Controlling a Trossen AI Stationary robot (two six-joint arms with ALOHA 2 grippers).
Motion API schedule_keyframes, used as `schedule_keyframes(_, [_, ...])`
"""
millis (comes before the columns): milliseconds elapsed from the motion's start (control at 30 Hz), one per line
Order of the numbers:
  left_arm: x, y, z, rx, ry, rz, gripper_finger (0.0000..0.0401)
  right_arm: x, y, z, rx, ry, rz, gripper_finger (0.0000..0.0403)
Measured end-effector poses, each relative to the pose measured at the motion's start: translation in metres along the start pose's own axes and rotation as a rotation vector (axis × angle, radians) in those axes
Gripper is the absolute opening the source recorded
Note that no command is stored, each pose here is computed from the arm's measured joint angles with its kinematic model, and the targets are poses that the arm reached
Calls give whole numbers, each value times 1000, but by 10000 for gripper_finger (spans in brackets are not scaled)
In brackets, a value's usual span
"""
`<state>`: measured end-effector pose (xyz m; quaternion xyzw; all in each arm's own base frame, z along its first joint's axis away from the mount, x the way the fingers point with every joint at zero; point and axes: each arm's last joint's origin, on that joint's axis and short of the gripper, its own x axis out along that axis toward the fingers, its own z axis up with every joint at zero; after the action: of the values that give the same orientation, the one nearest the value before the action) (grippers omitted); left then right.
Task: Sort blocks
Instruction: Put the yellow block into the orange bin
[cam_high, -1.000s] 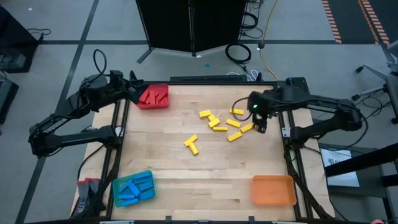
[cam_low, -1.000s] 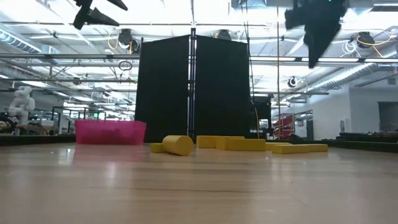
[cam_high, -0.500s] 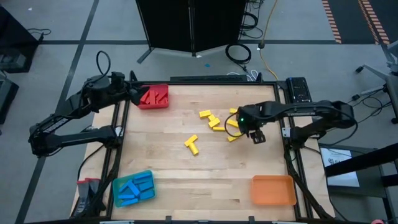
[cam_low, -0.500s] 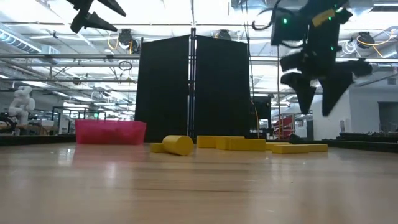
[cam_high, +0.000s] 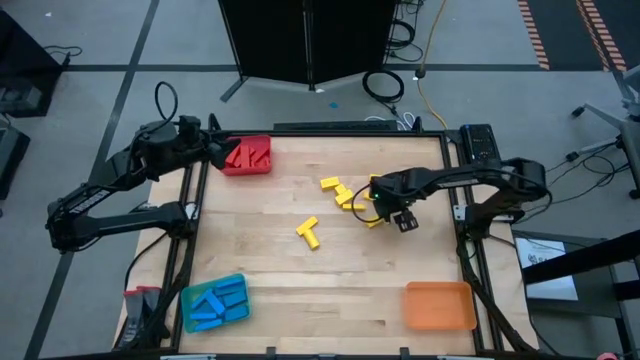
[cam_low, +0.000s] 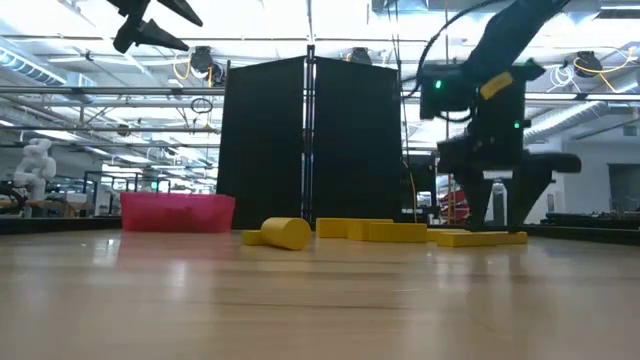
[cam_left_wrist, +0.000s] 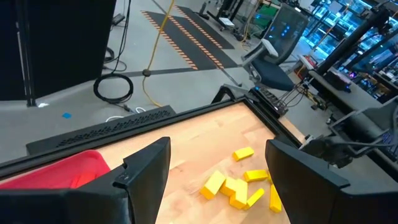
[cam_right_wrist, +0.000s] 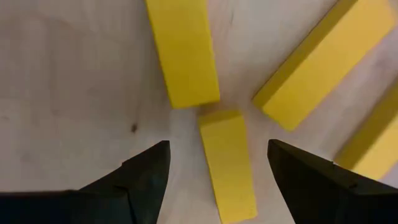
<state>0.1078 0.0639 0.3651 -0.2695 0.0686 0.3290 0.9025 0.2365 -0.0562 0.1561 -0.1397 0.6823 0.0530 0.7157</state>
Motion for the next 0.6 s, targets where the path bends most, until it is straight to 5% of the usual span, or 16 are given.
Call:
schedule_keyframes(200, [0, 0, 0, -1, 0, 0, 267, 21, -5, 1, 7, 81, 46, 256])
schedule_keyframes(467, [0, 0, 0, -1, 5, 3, 267, 32, -4, 1, -4, 126, 93, 84])
schedule_keyframes(600, [0, 0, -1, -1, 5, 3, 267, 31, -4, 1, 45, 126, 85, 83])
